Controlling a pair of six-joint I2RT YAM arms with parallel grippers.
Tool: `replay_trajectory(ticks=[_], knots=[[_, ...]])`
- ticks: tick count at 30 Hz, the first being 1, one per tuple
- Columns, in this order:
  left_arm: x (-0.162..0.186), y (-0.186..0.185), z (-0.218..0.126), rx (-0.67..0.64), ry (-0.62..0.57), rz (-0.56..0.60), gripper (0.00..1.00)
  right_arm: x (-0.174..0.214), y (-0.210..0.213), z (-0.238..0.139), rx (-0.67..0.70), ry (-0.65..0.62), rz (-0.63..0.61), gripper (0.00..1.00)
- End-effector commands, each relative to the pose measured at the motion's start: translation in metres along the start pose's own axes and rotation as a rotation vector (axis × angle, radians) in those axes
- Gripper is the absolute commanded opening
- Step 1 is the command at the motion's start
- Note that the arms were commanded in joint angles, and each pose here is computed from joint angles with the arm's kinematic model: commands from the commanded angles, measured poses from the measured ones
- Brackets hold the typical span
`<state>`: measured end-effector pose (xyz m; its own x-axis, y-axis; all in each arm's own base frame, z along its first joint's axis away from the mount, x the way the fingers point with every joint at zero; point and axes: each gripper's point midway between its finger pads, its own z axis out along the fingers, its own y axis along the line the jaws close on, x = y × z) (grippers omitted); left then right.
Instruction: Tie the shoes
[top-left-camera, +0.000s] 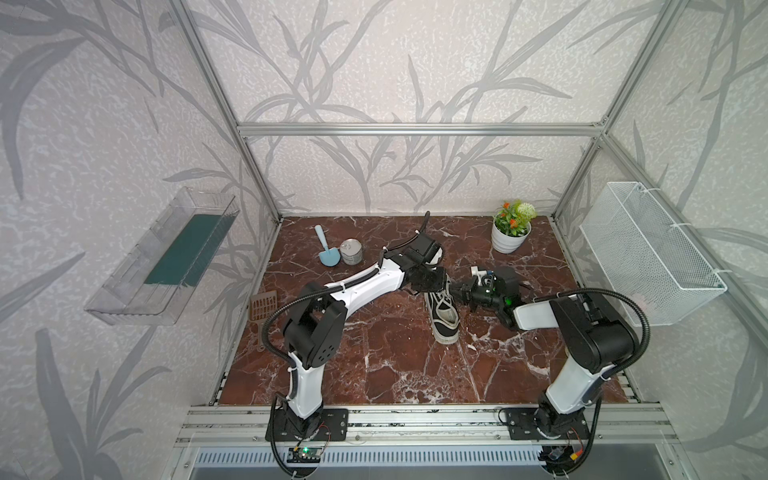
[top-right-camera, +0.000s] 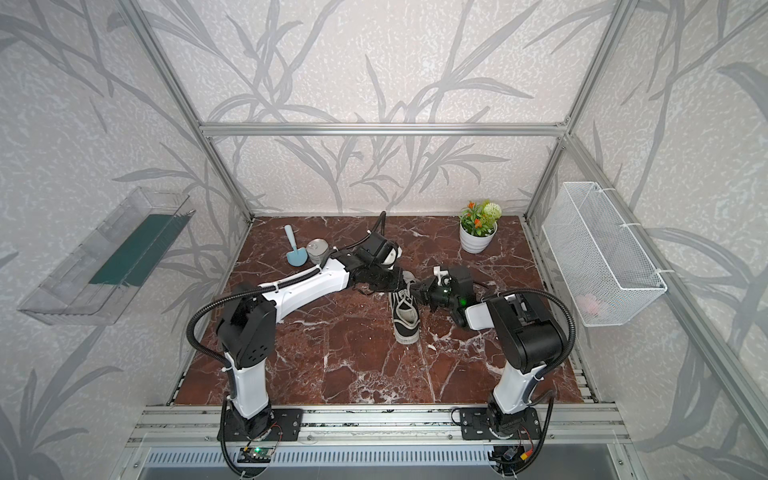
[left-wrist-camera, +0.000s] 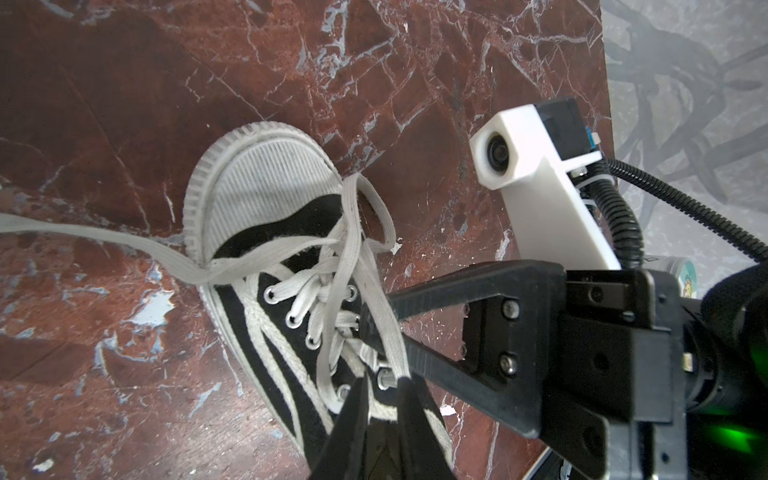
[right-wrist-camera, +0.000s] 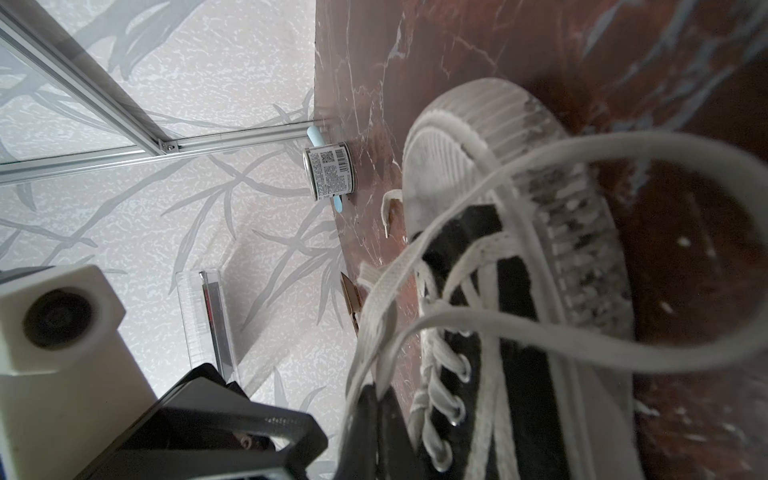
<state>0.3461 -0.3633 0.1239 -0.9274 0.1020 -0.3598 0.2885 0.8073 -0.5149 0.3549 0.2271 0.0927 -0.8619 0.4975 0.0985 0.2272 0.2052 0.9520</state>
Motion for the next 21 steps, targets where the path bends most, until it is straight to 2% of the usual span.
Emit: replay_trajectory(ticks=[1, 5, 21], knots=[[0.0031, -0.0025, 0.0055, 0.059, 0.003, -0.010, 0.17, 0.0012, 0.0102, -0.0003, -0.061, 0.012, -0.001, 0.00], [0.0011, -0.0064, 0.0054, 0.116, -0.019, -0.020, 0.17, 0.0012, 0.0109, -0.0001, -0.081, 0.012, 0.010, 0.00], [0.0032, -0.0013, 0.0086, 0.148, -0.033, -0.050, 0.17, 0.0031, 0.0112, 0.0003, -0.101, 0.024, 0.033, 0.00]])
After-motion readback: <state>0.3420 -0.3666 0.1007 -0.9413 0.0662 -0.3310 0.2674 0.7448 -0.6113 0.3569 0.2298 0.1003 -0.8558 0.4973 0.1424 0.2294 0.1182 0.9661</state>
